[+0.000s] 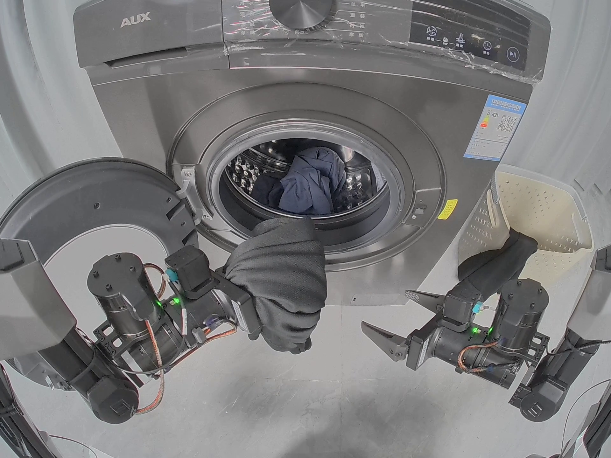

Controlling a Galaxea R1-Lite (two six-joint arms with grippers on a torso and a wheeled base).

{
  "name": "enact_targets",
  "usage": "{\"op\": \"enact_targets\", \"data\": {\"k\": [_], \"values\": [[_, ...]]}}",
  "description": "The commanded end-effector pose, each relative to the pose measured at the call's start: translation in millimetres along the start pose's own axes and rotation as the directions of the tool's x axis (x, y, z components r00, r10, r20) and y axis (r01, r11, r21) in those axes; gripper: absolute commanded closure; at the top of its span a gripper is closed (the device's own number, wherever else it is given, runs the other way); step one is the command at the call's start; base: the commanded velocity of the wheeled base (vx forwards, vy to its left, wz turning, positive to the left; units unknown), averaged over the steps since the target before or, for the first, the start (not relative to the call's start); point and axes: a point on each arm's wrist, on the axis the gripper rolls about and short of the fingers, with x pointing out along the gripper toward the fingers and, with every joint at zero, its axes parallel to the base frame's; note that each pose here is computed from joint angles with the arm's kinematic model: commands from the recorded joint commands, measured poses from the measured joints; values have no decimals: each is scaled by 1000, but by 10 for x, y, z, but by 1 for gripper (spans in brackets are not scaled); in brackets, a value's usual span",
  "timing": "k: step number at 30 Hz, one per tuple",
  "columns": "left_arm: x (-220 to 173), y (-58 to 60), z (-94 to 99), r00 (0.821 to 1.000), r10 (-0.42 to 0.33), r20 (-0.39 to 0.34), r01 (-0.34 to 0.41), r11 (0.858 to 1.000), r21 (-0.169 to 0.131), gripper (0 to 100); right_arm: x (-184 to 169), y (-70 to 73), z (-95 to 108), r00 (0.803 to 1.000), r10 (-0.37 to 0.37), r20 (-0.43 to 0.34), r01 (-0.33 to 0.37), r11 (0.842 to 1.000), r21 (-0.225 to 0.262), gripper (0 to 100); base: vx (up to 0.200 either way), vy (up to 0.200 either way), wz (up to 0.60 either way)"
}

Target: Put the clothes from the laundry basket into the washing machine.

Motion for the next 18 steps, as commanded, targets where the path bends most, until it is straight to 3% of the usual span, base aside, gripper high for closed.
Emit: {"op": "enact_targets", "data": {"k": [1, 13, 16, 18], "values": [[20, -7, -36, 1000, -4, -11, 4, 1000, 0, 100, 0, 3, 1, 1000, 2, 1, -2, 1000, 1, 0, 200, 0, 0], [67, -32, -103, 1000, -13, -28, 13, 1000, 6, 100, -4, 41, 9, 1000, 14, 4, -14, 1000, -1, 0, 200, 0, 0], [90, -64, -123, 999, -24, -32, 24, 1000, 9, 100, -4, 45, 9, 1000, 16, 4, -16, 1000, -3, 0, 0, 0, 0], [151, -147, -230, 997, -48, -62, 48, 999, 5, 100, -11, 55, 24, 1000, 18, 10, -18, 1000, -4, 0, 0, 0, 0]]}}
